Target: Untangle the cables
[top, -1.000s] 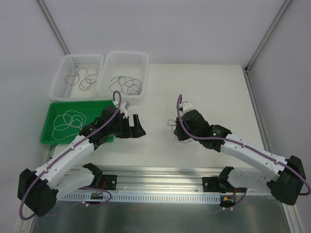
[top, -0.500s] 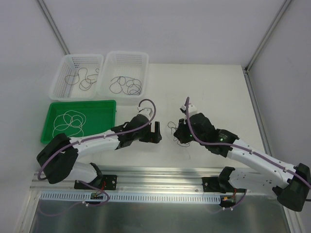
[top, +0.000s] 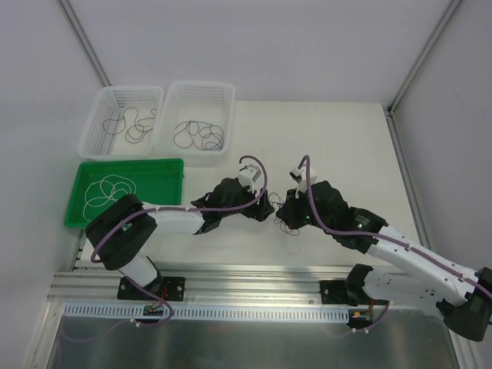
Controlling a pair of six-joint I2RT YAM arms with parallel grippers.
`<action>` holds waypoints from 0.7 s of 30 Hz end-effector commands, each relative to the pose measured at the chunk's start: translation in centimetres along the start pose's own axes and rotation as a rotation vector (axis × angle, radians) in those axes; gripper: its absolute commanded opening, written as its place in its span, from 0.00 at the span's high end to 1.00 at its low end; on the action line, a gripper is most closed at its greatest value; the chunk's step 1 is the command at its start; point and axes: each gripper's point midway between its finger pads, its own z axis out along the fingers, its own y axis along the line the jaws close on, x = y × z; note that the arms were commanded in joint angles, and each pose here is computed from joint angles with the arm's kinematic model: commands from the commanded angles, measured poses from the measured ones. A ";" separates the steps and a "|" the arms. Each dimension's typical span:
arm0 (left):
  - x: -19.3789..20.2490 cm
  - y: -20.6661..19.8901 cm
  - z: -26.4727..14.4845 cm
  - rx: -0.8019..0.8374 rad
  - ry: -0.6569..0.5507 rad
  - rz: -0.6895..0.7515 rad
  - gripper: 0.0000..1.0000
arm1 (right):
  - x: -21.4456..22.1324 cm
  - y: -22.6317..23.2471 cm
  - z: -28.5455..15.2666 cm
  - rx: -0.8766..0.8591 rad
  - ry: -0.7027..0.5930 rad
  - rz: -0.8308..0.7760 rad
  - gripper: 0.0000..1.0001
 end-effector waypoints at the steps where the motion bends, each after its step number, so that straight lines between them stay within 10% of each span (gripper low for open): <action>1: -2.2 -3.0 1.1 0.152 -0.112 0.054 0.26 | -0.4 1.2 -0.6 -0.053 -0.017 0.006 0.99; 6: -2.3 -2.8 2.5 0.157 -0.141 0.060 0.41 | -0.3 1.4 -1.0 -0.064 -0.024 0.006 0.99; 9: -2.6 -2.4 2.5 0.145 -0.183 0.062 0.80 | -0.2 1.2 -1.4 -0.064 -0.031 0.010 0.99; 13: -2.7 -2.1 1.6 0.128 -0.206 0.061 1.00 | 0.0 0.0 -1.7 -0.008 -0.036 0.002 0.99; 21: -3.1 0.0 -1.9 0.022 -0.275 0.036 1.00 | 0.6 -3.9 -2.5 0.185 -0.051 -0.006 0.99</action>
